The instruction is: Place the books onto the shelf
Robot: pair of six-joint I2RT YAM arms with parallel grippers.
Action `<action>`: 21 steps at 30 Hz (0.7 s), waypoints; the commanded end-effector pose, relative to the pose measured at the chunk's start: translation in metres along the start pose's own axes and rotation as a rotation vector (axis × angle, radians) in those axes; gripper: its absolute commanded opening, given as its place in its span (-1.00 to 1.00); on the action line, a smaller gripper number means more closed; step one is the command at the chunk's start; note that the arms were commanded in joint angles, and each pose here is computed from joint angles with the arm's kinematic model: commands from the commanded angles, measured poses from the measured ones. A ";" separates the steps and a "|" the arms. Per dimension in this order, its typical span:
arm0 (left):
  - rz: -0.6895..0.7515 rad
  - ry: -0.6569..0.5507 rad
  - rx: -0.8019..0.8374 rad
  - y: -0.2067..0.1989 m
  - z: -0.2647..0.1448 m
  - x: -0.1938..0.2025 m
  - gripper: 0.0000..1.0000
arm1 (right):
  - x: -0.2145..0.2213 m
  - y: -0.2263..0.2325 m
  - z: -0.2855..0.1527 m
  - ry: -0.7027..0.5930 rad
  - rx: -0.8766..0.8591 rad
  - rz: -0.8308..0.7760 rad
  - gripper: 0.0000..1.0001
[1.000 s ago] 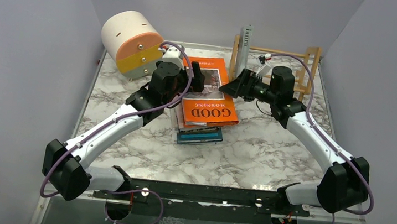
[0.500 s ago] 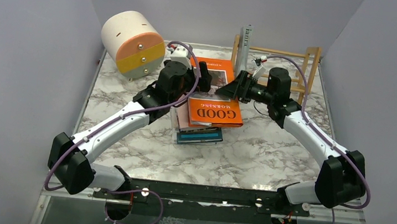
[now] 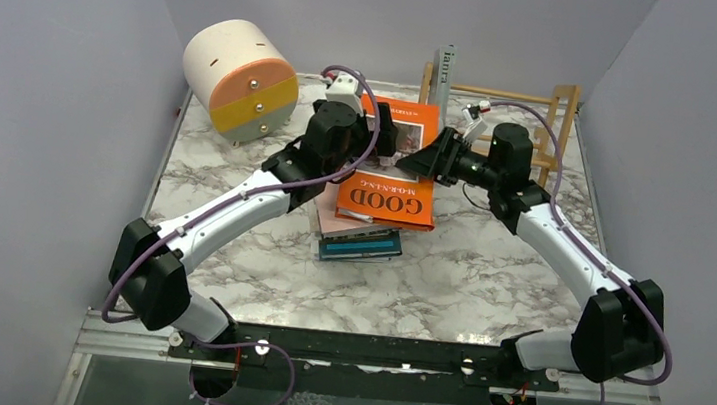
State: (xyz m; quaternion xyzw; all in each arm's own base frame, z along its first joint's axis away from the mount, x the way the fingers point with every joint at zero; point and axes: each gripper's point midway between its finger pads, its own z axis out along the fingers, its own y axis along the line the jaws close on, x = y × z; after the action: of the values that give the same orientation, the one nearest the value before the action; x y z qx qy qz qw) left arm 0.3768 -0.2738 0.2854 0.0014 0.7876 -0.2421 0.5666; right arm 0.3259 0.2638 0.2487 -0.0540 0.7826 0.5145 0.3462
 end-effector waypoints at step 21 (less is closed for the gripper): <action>-0.010 -0.194 0.289 -0.098 0.023 -0.060 0.98 | -0.049 0.053 -0.043 -0.201 0.009 -0.168 -0.69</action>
State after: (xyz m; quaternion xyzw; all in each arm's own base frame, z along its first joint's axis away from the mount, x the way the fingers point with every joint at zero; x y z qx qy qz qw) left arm 0.4023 -0.3312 0.3251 0.0192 0.7287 -0.3208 0.6047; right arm 0.3218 0.2428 0.3013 -0.0334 0.7559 0.5022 0.4187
